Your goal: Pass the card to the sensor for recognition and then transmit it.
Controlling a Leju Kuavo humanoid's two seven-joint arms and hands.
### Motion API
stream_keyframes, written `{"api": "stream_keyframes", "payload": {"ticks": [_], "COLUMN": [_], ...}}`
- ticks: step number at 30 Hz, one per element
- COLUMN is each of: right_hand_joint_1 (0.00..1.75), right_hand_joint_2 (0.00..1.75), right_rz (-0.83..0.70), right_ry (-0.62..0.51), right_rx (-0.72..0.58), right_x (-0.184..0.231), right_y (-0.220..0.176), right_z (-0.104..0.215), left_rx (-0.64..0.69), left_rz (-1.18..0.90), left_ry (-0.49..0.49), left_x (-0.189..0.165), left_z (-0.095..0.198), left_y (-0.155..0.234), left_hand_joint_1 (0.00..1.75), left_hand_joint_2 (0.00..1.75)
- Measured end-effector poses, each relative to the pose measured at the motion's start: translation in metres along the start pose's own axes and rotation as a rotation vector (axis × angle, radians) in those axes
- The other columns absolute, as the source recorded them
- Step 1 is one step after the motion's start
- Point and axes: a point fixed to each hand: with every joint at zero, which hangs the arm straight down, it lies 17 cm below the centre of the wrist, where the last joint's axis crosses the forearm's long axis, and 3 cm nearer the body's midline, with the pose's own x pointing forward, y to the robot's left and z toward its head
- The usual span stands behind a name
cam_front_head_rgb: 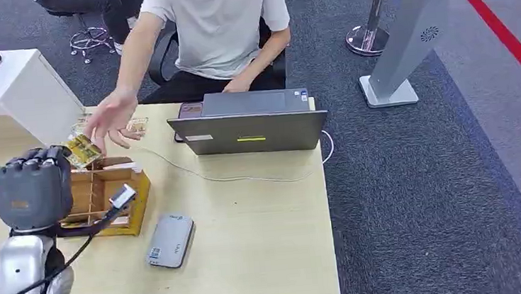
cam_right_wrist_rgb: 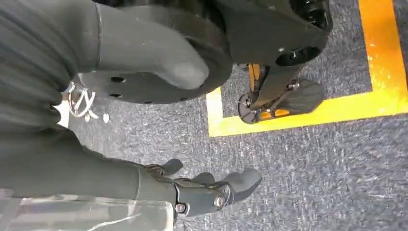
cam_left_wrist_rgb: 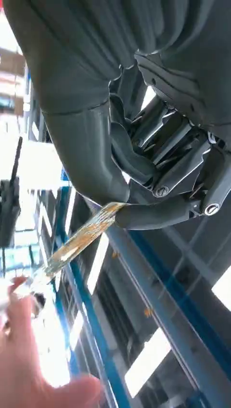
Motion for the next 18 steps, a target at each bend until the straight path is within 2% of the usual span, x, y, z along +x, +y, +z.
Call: {"api": "stream_keyframes", "payload": {"ticks": [5,6,10,18], "right_hand_joint_1": [0.00,0.00,0.00,0.00], "right_hand_joint_2": [1.75,1.75,1.75,1.75], "right_rz": [0.018,0.020,0.021,0.013], "right_ry": [-0.002,0.000,0.001,0.004], "right_rx": [0.007,0.006,0.007,0.008], "right_x": [0.001,0.001,0.001,0.001], "right_y": [0.000,0.000,0.000,0.001], "right_z": [-0.001,-0.001,-0.001,0.000], "left_rx": [-0.052,-0.059,-0.102,-0.127], "left_rz": [-0.063,-0.066,-0.077,-0.048], "left_ry": [0.026,0.028,0.027,0.001], "left_x": [-0.022,-0.024,-0.026,-0.013], "left_z": [-0.029,-0.031,-0.031,-0.023], "left_y": [-0.041,-0.046,-0.063,-0.072], "left_hand_joint_1": [1.75,0.00,0.00,0.00], "left_hand_joint_2": [1.75,1.75,1.75,1.75]}}
